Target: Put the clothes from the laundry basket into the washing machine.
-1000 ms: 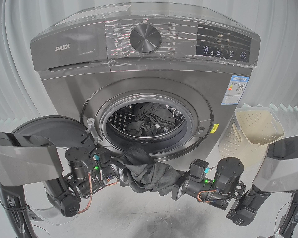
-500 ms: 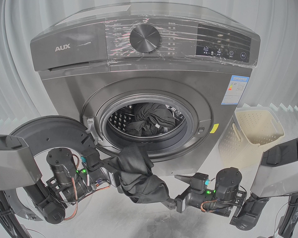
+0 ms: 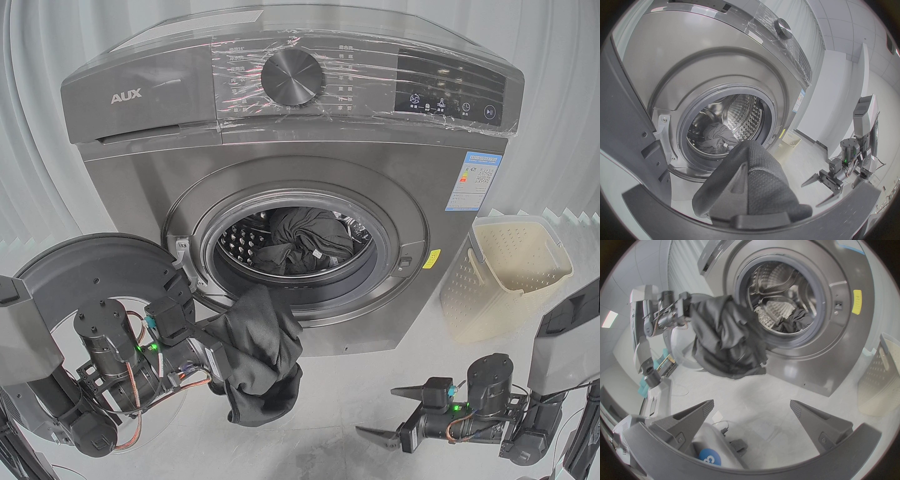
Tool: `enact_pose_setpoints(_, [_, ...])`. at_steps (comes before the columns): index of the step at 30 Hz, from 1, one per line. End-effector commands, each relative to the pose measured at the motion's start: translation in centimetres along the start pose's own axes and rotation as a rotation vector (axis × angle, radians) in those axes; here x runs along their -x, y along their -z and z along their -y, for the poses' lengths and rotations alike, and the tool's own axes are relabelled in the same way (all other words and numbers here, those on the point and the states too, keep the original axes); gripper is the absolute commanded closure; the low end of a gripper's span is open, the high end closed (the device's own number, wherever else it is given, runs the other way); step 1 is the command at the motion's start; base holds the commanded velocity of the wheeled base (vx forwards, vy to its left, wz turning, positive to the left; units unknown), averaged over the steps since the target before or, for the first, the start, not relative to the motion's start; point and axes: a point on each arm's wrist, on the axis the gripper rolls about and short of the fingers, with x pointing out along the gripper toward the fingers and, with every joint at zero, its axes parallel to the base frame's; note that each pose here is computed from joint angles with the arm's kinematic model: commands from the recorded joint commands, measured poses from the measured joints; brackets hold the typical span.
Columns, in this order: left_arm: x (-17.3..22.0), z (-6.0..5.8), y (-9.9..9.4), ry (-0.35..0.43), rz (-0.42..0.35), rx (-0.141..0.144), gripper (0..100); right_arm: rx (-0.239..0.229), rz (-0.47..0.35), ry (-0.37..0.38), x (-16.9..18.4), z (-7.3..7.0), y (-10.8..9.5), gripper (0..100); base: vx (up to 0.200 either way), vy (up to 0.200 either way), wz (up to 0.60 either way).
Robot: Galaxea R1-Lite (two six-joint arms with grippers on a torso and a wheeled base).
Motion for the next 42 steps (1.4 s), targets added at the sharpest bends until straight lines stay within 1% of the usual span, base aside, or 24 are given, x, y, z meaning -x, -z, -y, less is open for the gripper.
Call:
enact_pose_setpoints(1, [0.7, 0.0, 0.2, -0.015, -0.014, 0.005, 100, -0.018, 0.104, 0.066, 0.3, 1.8, -2.0, 0, 0.000, 0.000, 0.00])
enact_pose_setpoints(3, [1.4, 0.1, 0.7, -0.018, -0.045, 0.004, 100, -0.024, 0.133, 0.093, 0.3, 2.6, -2.5, 0, 0.000, 0.000, 0.00])
enact_pose_setpoints(7, [1.5, 0.0, 0.9, -0.027, -0.056, -0.002, 100, -0.022, 0.184, 0.114, 0.3, 3.1, -3.5, 0, 0.000, 0.000, 0.00])
enact_pose_setpoints(9, [1.8, 0.1, 1.1, -0.029, -0.065, -0.018, 100, -0.025, 0.207, 0.124, 0.5, 3.4, -4.0, 0, 0.000, 0.000, 0.00])
enact_pose_setpoints(11, [1.8, -0.1, 0.9, -0.041, -0.056, -0.034, 100, -0.031, 0.231, 0.143, 0.7, 3.9, -4.4, 0, 0.000, 0.000, 0.00])
enact_pose_setpoints(12, [1.8, -0.1, 0.9, -0.041, -0.056, -0.034, 100, -0.031, 0.231, 0.143, 0.7, 3.9, -4.4, 0, 0.000, 0.000, 0.00])
enact_pose_setpoints(13, [1.7, -0.2, 0.7, -0.049, -0.046, -0.035, 100, -0.032, 0.245, 0.150, 0.9, 4.3, -4.7, 0, 0.000, 0.000, 0.00])
enact_pose_setpoints(15, [1.9, -0.2, 0.4, -0.074, -0.031, -0.035, 100, -0.033, 0.255, 0.160, 1.0, 4.5, -4.9, 0, 0.000, 0.000, 0.00])
enact_pose_setpoints(17, [1.8, -0.2, 0.5, -0.072, -0.034, -0.034, 100, -0.033, 0.252, 0.157, 0.9, 4.5, -4.8, 0, 0.000, 0.000, 0.00])
enact_pose_setpoints(19, [1.7, -0.1, 0.7, -0.069, -0.042, -0.039, 100, -0.031, 0.250, 0.152, 0.8, 4.4, -4.8, 0, 0.000, 0.000, 0.00])
enact_pose_setpoints(20, [1.7, -0.1, 0.6, -0.067, -0.041, -0.033, 100, -0.031, 0.247, 0.149, 0.7, 4.3, -4.7, 0, 0.000, 0.000, 0.00])
enact_pose_setpoints(21, [1.5, -0.1, 0.6, -0.065, -0.039, -0.037, 100, -0.030, 0.246, 0.147, 0.7, 4.2, -4.7, 0, 0.200, 0.000, 0.00])
enact_pose_setpoints(23, [1.3, -0.1, 0.9, -0.070, -0.050, -0.039, 100, -0.031, 0.243, 0.148, 0.7, 4.2, -4.7, 0, 0.200, 0.000, 0.00])
enact_pose_setpoints(28, [1.1, 0.1, 1.1, -0.087, -0.054, -0.039, 100, -0.031, 0.242, 0.145, 0.8, 4.1, -4.6, 0, 0.000, 0.000, 0.00])
enact_pose_setpoints(30, [1.1, 0.8, 1.3, -0.065, -0.060, -0.041, 100, -0.023, 0.241, 0.131, 0.6, 3.8, -4.7, 0, 0.000, 0.000, 0.00])
enact_pose_setpoints(33, [1.1, 0.9, 1.4, -0.061, -0.064, -0.041, 100, -0.017, 0.241, 0.115, 0.5, 3.3, -4.7, 0, 0.000, 0.000, 0.00])
enact_pose_setpoints(34, [1.2, 1.0, 1.5, -0.058, -0.072, -0.041, 100, -0.009, 0.235, 0.092, 0.3, 2.7, -4.6, 0, 0.000, 0.000, 0.00])
enact_pose_setpoints(35, [1.2, 1.1, 1.6, -0.056, -0.075, -0.041, 100, -0.007, 0.231, 0.087, 0.3, 2.5, -4.6, 0, 0.000, 0.000, 0.00])
enact_pose_setpoints(38, [0.9, 1.4, 2.0, -0.044, -0.092, -0.042, 100, -0.006, 0.224, 0.078, 0.2, 2.4, -4.4, 0, 0.200, 0.000, 0.00])
enact_pose_setpoints(41, [0.7, 1.8, 2.2, -0.043, -0.094, -0.040, 100, -0.008, 0.213, 0.079, 0.1, 2.4, -4.2, 0, 0.000, 0.000, 0.00])
enact_pose_setpoints(42, [0.7, 2.1, 2.3, -0.037, -0.096, -0.042, 100, -0.006, 0.208, 0.076, 0.2, 2.3, -4.1, 0, 0.000, 0.000, 0.00])
